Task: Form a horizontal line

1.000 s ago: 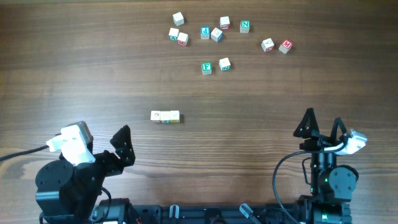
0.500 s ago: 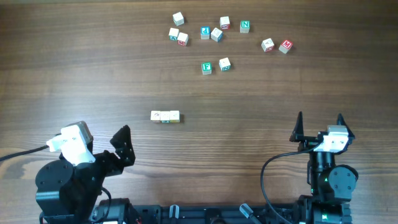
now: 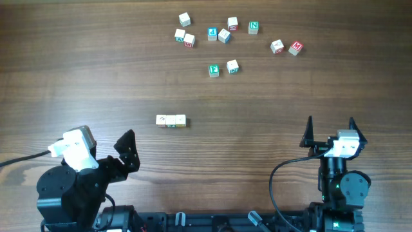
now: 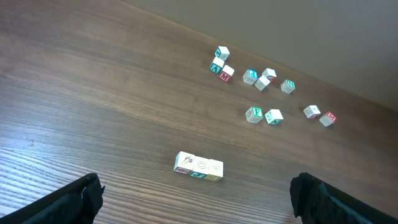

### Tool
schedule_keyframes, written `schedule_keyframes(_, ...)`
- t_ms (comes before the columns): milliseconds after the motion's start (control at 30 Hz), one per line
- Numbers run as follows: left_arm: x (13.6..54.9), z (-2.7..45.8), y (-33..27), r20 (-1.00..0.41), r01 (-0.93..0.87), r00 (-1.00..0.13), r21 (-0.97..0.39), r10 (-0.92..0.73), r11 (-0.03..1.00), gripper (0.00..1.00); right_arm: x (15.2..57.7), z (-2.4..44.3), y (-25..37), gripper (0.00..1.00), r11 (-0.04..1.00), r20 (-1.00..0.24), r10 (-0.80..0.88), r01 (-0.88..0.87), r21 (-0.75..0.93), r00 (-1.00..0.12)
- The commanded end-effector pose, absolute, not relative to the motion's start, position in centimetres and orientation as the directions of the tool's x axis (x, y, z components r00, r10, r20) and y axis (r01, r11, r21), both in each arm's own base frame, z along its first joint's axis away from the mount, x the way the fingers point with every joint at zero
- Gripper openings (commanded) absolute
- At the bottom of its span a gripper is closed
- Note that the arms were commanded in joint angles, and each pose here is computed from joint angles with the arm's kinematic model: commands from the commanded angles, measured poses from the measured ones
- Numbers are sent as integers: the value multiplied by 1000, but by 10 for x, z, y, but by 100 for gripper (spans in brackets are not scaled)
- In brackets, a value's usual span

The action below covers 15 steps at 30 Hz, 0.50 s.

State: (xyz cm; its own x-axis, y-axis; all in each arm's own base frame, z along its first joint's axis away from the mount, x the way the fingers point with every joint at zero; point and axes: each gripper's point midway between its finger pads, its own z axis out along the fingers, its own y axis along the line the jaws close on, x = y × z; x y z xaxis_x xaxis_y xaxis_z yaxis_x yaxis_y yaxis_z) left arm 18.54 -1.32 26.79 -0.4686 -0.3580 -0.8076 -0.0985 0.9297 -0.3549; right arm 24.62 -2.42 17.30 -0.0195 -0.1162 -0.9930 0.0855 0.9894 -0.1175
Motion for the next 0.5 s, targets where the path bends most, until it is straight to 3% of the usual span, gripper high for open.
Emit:
schedule_keyframes(0,185,269,-14,-814,-88,-464,-350,-349,933,100,246,175,-22,100,989,-991,-130,74,-130,-10)
schedule_keyframes(200,185,252,-16,-840,-56,-451,-309,-300,949,100,246,175,-22,100,989,-991,-130,74,-131,-10)
schedule_keyframes(333,213,227,-17,-924,24,-239,-313,-299,949,100,246,175,-22,100,989,-991,-130,74,-130,-10)
schedule_keyframes(467,234,205,-22,-979,121,-39,-205,-201,971,100,246,175,-22,100,989,-991,-130,74,-130,-10)
